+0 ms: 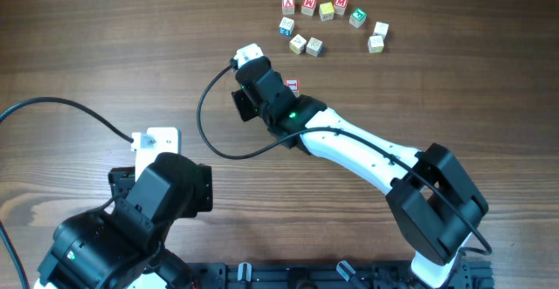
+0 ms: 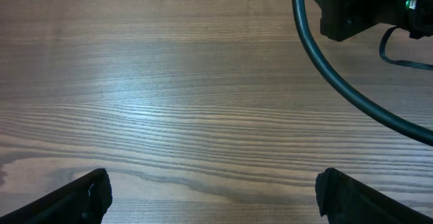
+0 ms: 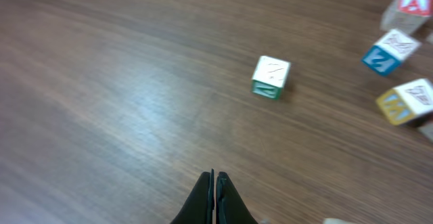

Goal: Form a tower

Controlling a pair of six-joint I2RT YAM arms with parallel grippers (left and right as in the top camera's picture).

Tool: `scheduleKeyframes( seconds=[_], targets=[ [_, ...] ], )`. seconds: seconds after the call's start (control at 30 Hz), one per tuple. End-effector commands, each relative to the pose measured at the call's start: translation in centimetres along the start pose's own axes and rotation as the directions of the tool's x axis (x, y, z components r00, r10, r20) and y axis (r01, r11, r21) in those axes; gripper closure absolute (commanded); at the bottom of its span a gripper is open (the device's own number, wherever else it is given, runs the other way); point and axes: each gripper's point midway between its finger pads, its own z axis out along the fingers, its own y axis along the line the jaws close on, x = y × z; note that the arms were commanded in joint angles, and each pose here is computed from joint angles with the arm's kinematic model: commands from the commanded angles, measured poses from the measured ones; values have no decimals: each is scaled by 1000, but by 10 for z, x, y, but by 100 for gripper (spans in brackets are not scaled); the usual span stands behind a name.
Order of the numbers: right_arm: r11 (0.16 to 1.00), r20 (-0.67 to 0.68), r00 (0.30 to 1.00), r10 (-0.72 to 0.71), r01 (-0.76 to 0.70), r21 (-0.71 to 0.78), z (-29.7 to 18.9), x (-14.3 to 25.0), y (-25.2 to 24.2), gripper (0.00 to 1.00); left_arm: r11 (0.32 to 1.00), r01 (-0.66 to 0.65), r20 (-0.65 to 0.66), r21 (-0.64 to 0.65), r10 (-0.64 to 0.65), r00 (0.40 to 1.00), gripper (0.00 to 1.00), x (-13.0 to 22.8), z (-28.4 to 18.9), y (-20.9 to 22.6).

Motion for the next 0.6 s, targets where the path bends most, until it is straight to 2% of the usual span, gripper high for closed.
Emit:
scheduleKeyframes(
  seconds=[0.0,0.17,0.57],
  targets=[
    [993,3,999,42,-42,110,3,2,-20,96,1000,-4,5,-1,4,1000,0,-1,-1,1],
    [979,-64,991,120,-108,170,3,19,-43,96,1000,-4,5,-1,4,1000,0,-1,-1,1],
    [970,-107,984,141,-116,213,3,33,-53,96,1000,-4,5,-1,4,1000,0,-1,-1,1]
  ],
)
